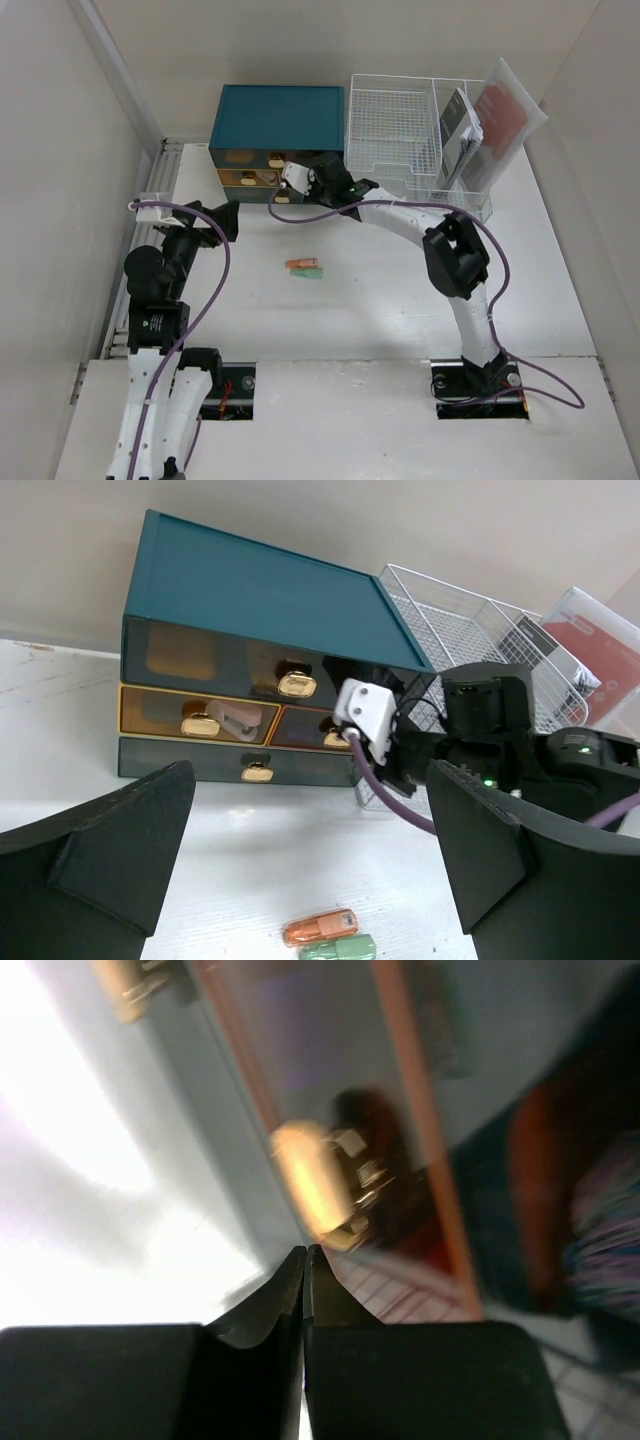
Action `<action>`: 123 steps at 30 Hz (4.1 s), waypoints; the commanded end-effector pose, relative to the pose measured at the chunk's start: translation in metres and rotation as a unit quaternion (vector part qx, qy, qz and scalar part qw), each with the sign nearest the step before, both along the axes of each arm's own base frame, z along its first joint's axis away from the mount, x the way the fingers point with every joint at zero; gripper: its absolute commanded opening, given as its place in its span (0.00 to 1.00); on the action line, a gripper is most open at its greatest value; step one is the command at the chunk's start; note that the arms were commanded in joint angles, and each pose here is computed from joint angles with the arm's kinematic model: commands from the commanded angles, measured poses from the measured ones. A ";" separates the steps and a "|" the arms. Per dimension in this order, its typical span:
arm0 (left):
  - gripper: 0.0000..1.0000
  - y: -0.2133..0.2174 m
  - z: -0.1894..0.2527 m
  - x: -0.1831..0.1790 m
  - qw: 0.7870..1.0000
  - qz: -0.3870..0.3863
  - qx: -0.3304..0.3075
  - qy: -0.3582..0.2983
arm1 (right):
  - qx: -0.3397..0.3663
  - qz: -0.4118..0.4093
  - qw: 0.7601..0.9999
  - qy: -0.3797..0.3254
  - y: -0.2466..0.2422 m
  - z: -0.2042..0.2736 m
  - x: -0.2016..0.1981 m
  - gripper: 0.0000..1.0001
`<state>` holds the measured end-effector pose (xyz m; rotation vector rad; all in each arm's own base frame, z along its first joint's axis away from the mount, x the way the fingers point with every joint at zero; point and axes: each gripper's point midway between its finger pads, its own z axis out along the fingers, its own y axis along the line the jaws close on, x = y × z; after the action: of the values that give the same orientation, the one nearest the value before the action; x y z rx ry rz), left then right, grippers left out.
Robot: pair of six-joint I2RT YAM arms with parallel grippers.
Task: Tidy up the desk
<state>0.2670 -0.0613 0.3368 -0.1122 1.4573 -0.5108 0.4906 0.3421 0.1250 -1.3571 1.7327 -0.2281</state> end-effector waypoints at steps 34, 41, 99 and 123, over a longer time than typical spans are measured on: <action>0.80 -0.096 -0.133 0.129 0.969 -0.125 -0.143 0.158 | 0.459 0.201 0.860 0.093 -0.108 0.285 -0.200 0.48; 0.80 -0.102 -0.161 0.142 0.973 -0.091 -0.131 0.166 | 0.460 0.213 0.855 0.110 -0.107 0.280 -0.203 0.48; 0.53 -0.088 -0.243 0.225 0.958 -0.025 -0.149 0.243 | 0.453 0.200 0.857 0.144 -0.102 0.251 -0.180 0.48; 0.34 -0.088 -0.261 0.216 0.954 -0.026 -0.151 0.259 | 0.453 0.202 0.855 0.150 -0.100 0.248 -0.179 0.49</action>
<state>0.4791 -0.1453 0.0668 -0.5076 1.9292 -0.7643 0.3121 0.2402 0.3616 -0.9662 1.4902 0.9784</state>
